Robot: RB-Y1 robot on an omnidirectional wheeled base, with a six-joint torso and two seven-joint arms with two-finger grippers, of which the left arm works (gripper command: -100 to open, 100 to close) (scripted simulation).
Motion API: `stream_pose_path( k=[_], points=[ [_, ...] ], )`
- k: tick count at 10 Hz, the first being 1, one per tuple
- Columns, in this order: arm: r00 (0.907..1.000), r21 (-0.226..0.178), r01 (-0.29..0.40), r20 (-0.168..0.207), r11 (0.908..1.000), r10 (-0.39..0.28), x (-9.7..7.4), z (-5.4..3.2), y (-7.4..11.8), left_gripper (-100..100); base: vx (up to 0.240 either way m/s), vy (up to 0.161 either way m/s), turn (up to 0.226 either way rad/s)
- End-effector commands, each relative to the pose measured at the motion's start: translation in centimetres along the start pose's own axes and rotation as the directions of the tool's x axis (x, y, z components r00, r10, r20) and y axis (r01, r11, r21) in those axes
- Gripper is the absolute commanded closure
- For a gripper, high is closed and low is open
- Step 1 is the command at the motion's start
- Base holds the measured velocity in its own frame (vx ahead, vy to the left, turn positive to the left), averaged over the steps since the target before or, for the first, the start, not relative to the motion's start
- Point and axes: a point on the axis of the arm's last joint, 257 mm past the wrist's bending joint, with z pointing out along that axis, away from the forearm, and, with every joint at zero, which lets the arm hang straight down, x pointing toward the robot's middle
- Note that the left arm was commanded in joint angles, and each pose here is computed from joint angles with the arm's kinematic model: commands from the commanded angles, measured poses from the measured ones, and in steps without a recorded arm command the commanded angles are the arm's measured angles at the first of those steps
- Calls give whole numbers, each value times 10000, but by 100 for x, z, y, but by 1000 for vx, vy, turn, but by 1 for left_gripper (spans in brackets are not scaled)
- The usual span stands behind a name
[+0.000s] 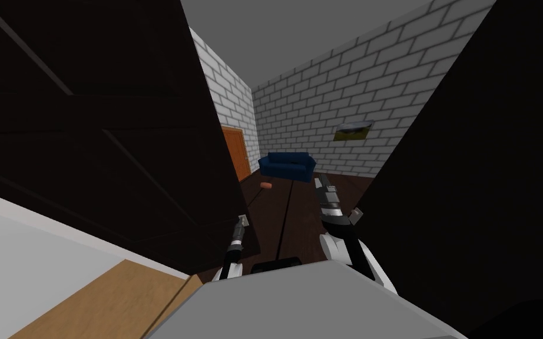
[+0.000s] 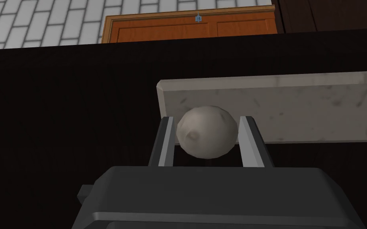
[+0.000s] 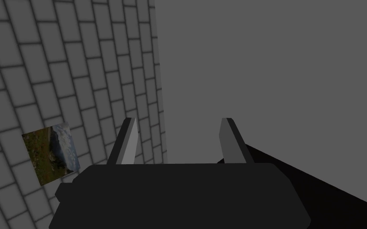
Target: Push the door open
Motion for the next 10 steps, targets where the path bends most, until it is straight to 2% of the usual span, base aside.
stream_pose_path(
  k=[1,5,9,10],
  points=[
    [9996,162,-52,278,9999,47,-141,63,-66,100,174,-63,51],
    [9956,131,12,935,9999,-24,-396,96,-73,100,206,-89,84],
    [9887,101,196,1482,9998,-209,-554,108,-66,100,186,-52,60],
    [9905,19,183,1365,9998,-184,-501,93,-39,100,91,-27,28]
  ],
)
